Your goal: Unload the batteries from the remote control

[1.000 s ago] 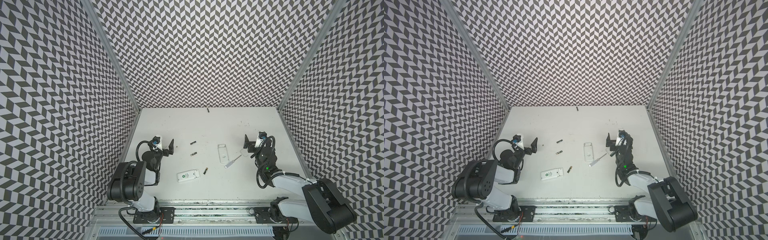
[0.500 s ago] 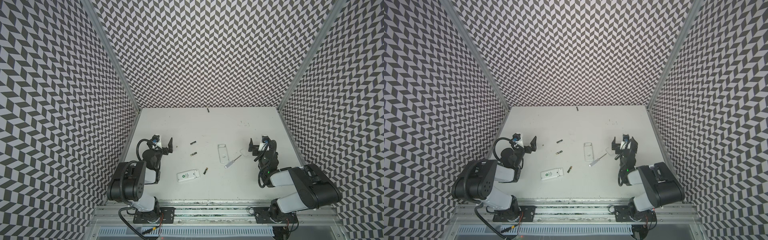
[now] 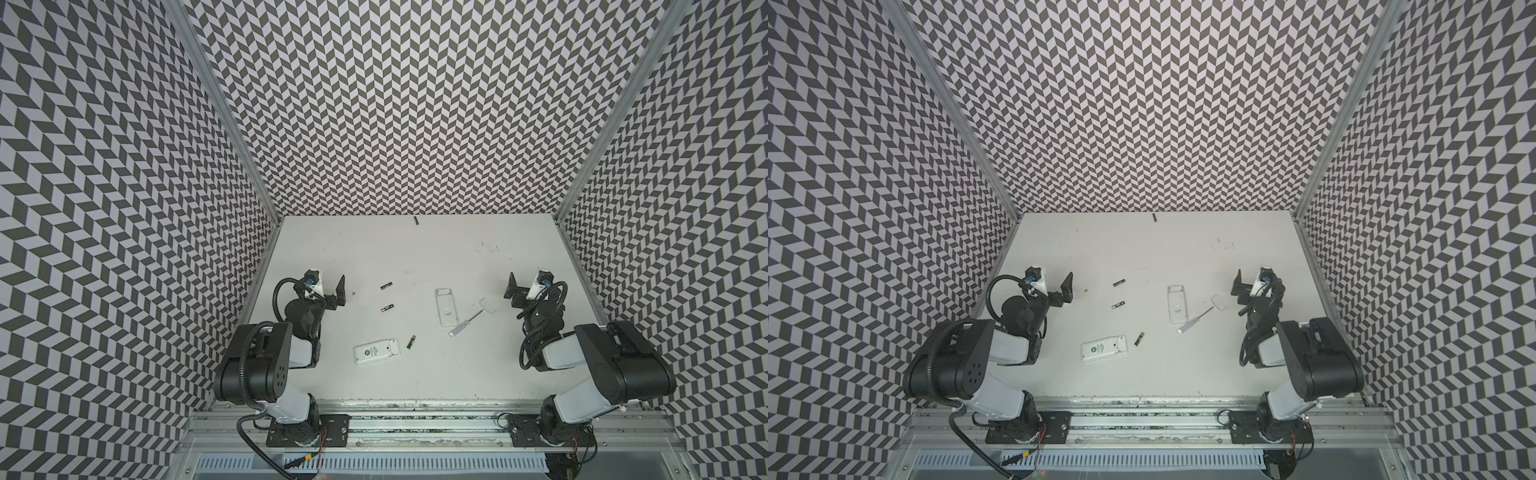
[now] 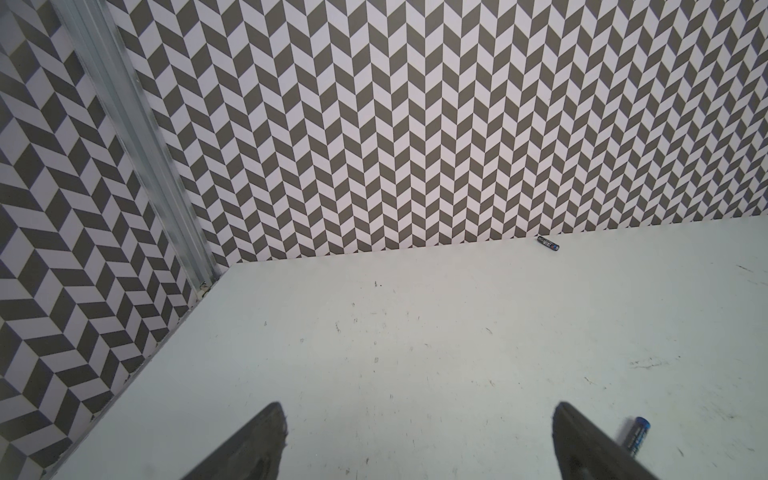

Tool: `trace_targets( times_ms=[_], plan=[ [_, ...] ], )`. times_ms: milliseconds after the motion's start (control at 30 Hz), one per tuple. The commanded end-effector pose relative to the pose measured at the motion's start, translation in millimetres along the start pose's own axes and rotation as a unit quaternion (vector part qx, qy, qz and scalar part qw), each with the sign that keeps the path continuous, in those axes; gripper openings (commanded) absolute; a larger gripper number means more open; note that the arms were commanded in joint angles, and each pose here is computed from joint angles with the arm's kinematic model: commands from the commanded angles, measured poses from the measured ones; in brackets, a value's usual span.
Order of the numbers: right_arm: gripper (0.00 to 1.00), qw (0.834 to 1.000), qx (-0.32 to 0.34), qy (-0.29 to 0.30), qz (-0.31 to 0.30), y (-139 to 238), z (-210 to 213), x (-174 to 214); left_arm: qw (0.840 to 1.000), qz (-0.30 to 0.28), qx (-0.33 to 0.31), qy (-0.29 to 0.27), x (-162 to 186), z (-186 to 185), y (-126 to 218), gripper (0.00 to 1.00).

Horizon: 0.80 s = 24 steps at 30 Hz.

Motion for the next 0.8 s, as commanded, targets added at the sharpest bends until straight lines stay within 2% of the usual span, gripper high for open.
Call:
trace_targets(
  times_ms=[0, 167, 367, 433, 567, 700, 767],
  plan=[
    [1.0, 1.0, 0.0, -0.012, -0.029, 2.3, -0.4, -10.9, 1.0, -0.001, -0.001, -0.002, -0.6, -1.1, -0.2, 1.0],
    [0.99, 1.0, -0.001, -0.012, -0.029, 1.8, -0.3, -11.5, 1.0, -0.011, 0.002, -0.004, -3.2, -2.8, 6.3, 1.0],
    [1.0, 1.0, 0.0, -0.012, -0.029, 2.0, -0.7, -11.5, 0.993, -0.086, 0.068, -0.052, -17.1, -32.7, 53.1, 1.0],
    [1.0, 1.0, -0.001, -0.012, -0.029, 2.1, -0.7, -11.3, 0.992, -0.094, 0.067, -0.05, -19.0, -32.3, 53.5, 1.0],
    [0.99, 1.0, -0.001, -0.012, -0.029, 2.0, -0.7, -11.4, 0.996, -0.063, 0.049, -0.036, -12.8, -23.1, 38.3, 1.0],
    [1.0, 1.0, -0.001, -0.012, -0.028, 2.2, -0.2, -11.1, 0.999, -0.001, -0.03, 0.011, -0.9, 8.6, -1.3, 1.0],
    [1.0, 1.0, -0.001, -0.012, -0.029, 2.2, -0.2, -11.1, 0.999, -0.002, -0.046, 0.002, -1.4, 7.8, -0.5, 1.0]
  ],
)
Point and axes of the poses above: each gripper's point midway between its finger pads, its own y axis back along the fingers, its own z axis along the line the jaws close on, x = y × z, the point moved 1 cm from there along y, back along the fingers, and after that the axes turned 9 degrees about y, right-handed, at the moved point
